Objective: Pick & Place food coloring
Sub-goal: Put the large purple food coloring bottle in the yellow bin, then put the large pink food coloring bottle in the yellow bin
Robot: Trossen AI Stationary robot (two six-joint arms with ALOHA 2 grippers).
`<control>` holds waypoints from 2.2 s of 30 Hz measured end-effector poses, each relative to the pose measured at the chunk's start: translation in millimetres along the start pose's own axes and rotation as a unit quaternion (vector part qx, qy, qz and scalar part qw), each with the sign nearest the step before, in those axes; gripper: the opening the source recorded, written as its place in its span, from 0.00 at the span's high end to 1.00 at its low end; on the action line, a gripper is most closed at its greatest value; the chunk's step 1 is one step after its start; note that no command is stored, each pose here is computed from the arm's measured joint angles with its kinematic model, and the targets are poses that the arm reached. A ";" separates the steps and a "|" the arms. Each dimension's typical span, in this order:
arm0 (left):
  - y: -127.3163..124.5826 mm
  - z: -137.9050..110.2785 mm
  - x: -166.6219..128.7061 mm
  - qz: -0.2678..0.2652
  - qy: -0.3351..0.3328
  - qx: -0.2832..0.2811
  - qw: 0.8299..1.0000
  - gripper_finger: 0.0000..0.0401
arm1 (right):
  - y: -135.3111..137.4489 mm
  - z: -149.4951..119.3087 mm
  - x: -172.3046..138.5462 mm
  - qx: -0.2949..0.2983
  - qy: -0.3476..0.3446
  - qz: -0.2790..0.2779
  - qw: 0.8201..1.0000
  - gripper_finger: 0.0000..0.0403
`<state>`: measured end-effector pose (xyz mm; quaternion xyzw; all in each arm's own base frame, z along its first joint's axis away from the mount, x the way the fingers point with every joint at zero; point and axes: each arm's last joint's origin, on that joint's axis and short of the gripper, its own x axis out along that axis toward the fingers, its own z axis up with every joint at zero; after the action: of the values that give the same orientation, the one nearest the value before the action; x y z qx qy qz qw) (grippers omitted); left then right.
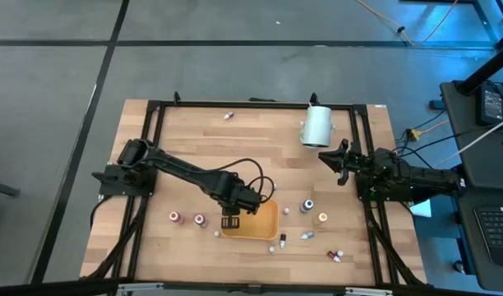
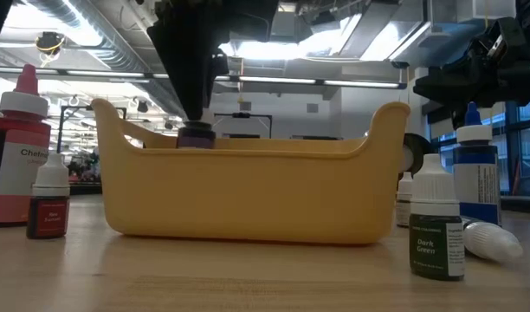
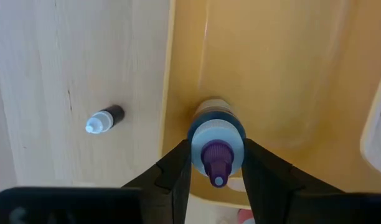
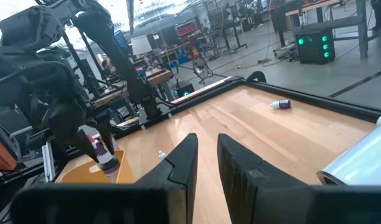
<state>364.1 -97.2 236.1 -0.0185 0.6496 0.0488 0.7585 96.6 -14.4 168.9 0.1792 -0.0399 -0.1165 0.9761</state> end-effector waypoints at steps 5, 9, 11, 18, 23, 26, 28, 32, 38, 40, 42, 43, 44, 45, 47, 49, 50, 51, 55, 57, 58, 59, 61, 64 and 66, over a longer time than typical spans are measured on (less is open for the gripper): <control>0.0 0.0 0.0 -0.001 0.000 0.000 1.000 0.70 | 0.0 0.0 0.0 -0.001 0.000 0.000 1.000 0.84; -0.1 -0.1 0.0 -0.001 0.001 0.000 1.000 0.70 | 0.0 0.0 0.0 -0.001 0.000 0.000 1.000 0.84; -0.1 -0.1 0.0 -0.002 0.001 0.001 1.000 0.70 | 0.0 0.0 0.0 -0.001 0.000 0.000 1.000 0.84; 0.0 -0.4 0.0 -0.001 0.002 -0.013 1.000 0.62 | 0.0 0.1 0.0 -0.002 0.000 0.000 1.000 0.84; 0.1 -0.5 0.0 -0.001 0.003 -0.012 1.000 0.55 | 0.0 0.0 0.0 -0.002 0.000 -0.001 1.000 0.84; 0.0 -2.2 -0.4 -0.009 0.014 -0.011 1.000 0.52 | 0.0 0.0 0.0 -0.002 0.000 -0.001 1.000 0.84; 1.7 -5.2 -4.5 -0.019 0.026 -0.013 0.999 0.51 | 0.0 0.1 0.0 -0.002 0.000 -0.001 1.000 0.84; 7.7 -9.3 -23.0 -0.027 0.012 -0.037 0.999 0.50 | -0.1 0.1 0.0 -0.002 -0.001 -0.001 1.000 0.84; 12.8 -27.6 -69.7 -0.058 -0.037 -0.054 0.996 0.51 | -0.1 0.0 0.0 -0.001 0.000 -0.001 1.000 0.84; 12.3 -36.7 -84.9 -0.067 -0.049 -0.067 0.994 0.51 | -0.1 0.0 0.0 -0.001 0.000 -0.001 1.000 0.84; 10.4 -45.4 -96.6 -0.071 -0.059 -0.082 0.992 0.50 | -0.1 0.1 0.0 -0.001 -0.001 -0.001 1.000 0.84; 9.4 -48.7 -101.5 -0.073 -0.066 -0.092 0.991 0.50 | 0.0 0.1 0.0 -0.001 -0.001 -0.001 1.000 0.84; 8.1 -51.7 -105.5 -0.074 -0.071 -0.103 0.989 0.50 | -0.1 0.1 0.0 -0.001 -0.001 -0.001 1.000 0.84; 6.6 -54.2 -108.3 -0.077 -0.073 -0.116 0.988 0.50 | -0.1 0.1 0.0 -0.001 0.000 -0.001 1.000 0.84; 4.0 -58.1 -112.4 -0.083 -0.074 -0.140 0.984 0.50 | -0.1 0.0 0.0 -0.001 0.000 -0.001 1.000 0.84; 0.4 -60.9 -113.4 -0.085 -0.071 -0.155 0.982 0.50 | 0.0 0.0 0.0 -0.001 0.000 0.000 1.000 0.84; -1.7 -62.0 -113.4 -0.085 -0.069 -0.159 0.981 0.49 | 0.0 0.0 0.0 -0.001 0.001 0.001 1.000 0.84; -3.5 -63.1 -112.8 -0.086 -0.067 -0.163 0.981 0.48 | 0.1 -0.1 0.0 -0.001 0.001 0.002 1.000 0.84; -11.1 -70.9 -98.2 -0.096 -0.024 -0.150 0.984 0.43 | 0.1 -0.1 0.0 -0.001 0.001 0.002 1.000 0.84; -13.7 -74.8 -91.0 -0.079 -0.020 -0.133 0.988 0.41 | 0.1 -0.1 0.0 -0.001 0.001 0.003 1.000 0.84; -14.9 -76.8 -86.9 -0.066 -0.023 -0.128 0.989 0.40 | 0.1 -0.1 0.0 -0.002 0.001 0.002 1.000 0.84; -15.8 -78.7 -82.9 -0.052 -0.025 -0.125 0.991 0.40 | 0.1 -0.1 0.0 -0.002 0.001 0.002 1.000 0.84; -16.8 -81.9 -76.7 -0.028 -0.029 -0.118 0.992 0.39 | 0.1 -0.1 0.0 -0.002 0.001 0.002 1.000 0.84; -17.1 -81.1 -69.9 -0.006 -0.051 -0.107 0.993 0.39 | 0.1 -0.1 0.0 -0.002 0.001 0.003 1.000 0.84; -15.4 -79.1 -67.0 0.003 -0.062 -0.098 0.993 0.40 | 0.1 -0.1 0.0 -0.002 0.001 0.002 1.000 0.84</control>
<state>277.7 -123.1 289.4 -0.0879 0.5932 0.1153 0.7919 96.6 -14.3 168.9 0.1772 -0.0392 -0.1139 0.9768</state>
